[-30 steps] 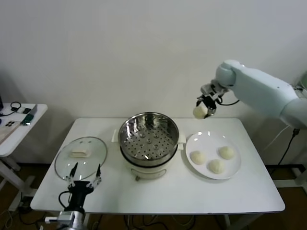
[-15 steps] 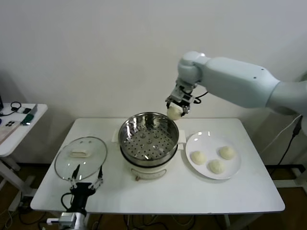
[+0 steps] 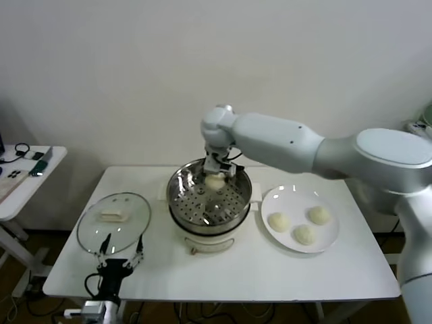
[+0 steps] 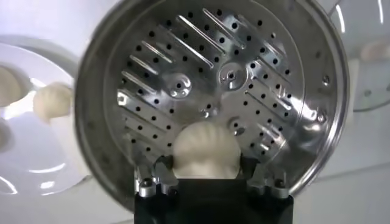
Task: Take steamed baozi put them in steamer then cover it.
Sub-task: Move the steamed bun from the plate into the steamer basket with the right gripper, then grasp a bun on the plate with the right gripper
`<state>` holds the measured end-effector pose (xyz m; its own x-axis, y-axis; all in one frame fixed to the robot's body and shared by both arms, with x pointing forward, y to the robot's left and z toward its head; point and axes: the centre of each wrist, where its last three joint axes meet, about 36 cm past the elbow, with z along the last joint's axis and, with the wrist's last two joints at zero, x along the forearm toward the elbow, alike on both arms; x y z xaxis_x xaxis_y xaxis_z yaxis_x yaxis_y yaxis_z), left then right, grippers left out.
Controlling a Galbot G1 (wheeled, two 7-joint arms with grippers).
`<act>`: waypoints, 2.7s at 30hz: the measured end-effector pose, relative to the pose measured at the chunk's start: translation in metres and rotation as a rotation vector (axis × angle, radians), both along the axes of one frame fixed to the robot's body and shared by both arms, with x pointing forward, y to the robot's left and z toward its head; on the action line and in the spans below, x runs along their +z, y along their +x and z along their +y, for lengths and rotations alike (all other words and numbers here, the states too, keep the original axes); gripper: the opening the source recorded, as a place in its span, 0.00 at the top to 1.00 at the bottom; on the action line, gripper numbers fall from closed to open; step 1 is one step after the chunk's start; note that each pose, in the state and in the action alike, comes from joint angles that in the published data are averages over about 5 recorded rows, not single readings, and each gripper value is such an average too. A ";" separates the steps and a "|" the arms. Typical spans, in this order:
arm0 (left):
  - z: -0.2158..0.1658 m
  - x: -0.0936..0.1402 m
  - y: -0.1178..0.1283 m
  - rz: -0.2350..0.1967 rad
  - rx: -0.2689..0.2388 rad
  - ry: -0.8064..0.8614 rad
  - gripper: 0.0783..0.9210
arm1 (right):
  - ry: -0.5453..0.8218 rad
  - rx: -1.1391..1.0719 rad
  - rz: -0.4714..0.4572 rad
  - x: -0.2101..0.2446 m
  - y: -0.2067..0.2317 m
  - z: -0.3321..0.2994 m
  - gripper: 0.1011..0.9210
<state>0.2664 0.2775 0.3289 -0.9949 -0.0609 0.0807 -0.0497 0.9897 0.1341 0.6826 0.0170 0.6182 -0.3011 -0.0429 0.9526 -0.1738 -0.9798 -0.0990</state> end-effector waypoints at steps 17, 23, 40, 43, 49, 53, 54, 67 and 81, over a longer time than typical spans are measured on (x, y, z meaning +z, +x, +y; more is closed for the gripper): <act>0.000 -0.007 -0.002 0.013 0.022 -0.005 0.12 | -0.034 0.022 -0.021 -0.035 0.011 0.015 0.25; 0.001 -0.008 -0.003 0.017 0.027 -0.006 0.12 | -0.035 0.021 -0.022 -0.041 0.013 0.015 0.17; 0.003 -0.006 -0.008 0.016 0.038 -0.007 0.12 | 0.020 -0.058 0.005 0.001 0.017 -0.013 0.12; 0.002 -0.004 -0.008 0.013 0.037 -0.008 0.12 | 0.064 -0.124 0.023 0.020 0.019 -0.033 0.12; -0.001 0.000 -0.008 0.005 0.031 -0.010 0.12 | 0.225 -0.358 0.079 0.054 0.021 -0.099 0.12; -0.001 0.002 -0.009 0.003 0.026 -0.010 0.12 | 0.338 -0.578 0.128 0.063 0.015 -0.152 0.12; -0.001 0.002 -0.009 0.003 0.024 -0.010 0.12 | 0.358 -0.633 0.140 0.063 0.013 -0.166 0.12; -0.004 0.004 -0.011 0.001 0.014 -0.006 0.12 | 0.452 -1.132 0.256 -0.002 -0.025 -0.306 0.12; -0.002 0.001 -0.018 0.017 0.020 0.000 0.12 | 0.429 -1.312 0.303 -0.095 -0.032 -0.336 0.12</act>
<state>0.2482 0.2756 0.3297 -0.9919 -0.0806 0.0979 -0.0670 0.9886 0.1350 0.6502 -0.3195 0.5232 -0.1368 -0.1943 0.9714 -0.9903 0.0044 -0.1386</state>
